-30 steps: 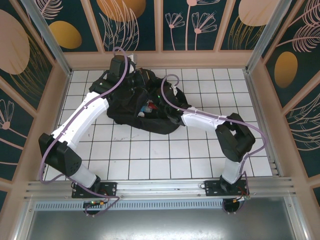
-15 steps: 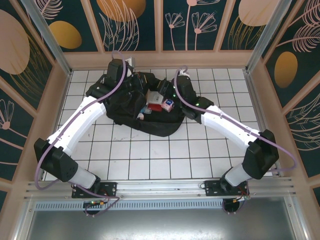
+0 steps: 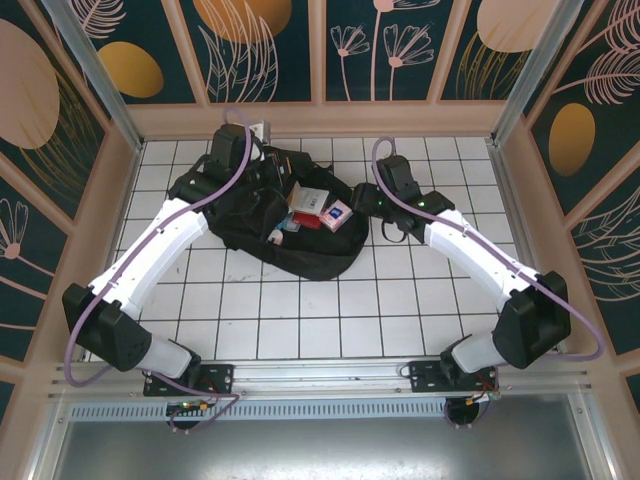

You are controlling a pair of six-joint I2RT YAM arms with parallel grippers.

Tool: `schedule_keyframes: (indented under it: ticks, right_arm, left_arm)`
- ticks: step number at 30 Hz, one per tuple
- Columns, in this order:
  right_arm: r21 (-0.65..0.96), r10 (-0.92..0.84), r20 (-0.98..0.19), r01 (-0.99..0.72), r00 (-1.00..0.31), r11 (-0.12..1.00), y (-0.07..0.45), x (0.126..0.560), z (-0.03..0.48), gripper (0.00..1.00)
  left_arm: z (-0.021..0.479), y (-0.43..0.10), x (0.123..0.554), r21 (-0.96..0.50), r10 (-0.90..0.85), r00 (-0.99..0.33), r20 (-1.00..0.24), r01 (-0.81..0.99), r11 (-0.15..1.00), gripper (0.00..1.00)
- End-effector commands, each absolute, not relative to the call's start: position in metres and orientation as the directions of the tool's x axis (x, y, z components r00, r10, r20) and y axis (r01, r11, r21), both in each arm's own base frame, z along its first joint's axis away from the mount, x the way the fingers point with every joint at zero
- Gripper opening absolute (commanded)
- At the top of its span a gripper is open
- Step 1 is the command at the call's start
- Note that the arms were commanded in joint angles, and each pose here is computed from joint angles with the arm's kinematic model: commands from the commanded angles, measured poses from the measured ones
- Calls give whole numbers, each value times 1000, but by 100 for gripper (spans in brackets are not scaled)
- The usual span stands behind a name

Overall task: Pack the student bag
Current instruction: Close the student bag at the center of the table.

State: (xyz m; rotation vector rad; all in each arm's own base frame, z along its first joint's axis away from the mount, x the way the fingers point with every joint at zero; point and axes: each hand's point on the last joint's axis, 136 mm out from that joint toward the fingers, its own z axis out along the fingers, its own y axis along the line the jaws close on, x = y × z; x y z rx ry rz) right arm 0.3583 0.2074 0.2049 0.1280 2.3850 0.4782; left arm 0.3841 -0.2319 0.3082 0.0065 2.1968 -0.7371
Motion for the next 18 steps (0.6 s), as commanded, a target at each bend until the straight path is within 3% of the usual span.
schedule_keyframes:
  ticks: [1,10,15,18]
  right_arm:
    - [393,145,-534,-92,-833,915,221,343,175,54]
    - [394,94,-454,-105,-886,913,235,322,130,43]
    - [408,77,-431,-118,-899,906,239,311,114,37]
    - [417,87,-423,-108,-902,903,234,309,107,37]
  left_arm:
    - [340,-233,369,-485,-196,-612,-766,351,801,0]
    - [310,-235,346,-476,-106,-678,-728,388,789,0]
    - [284,-256,324,-595,-89,-764,-640,418,687,8]
    - [259,-267,308,-649,-54,-813,-580,421,634,21]
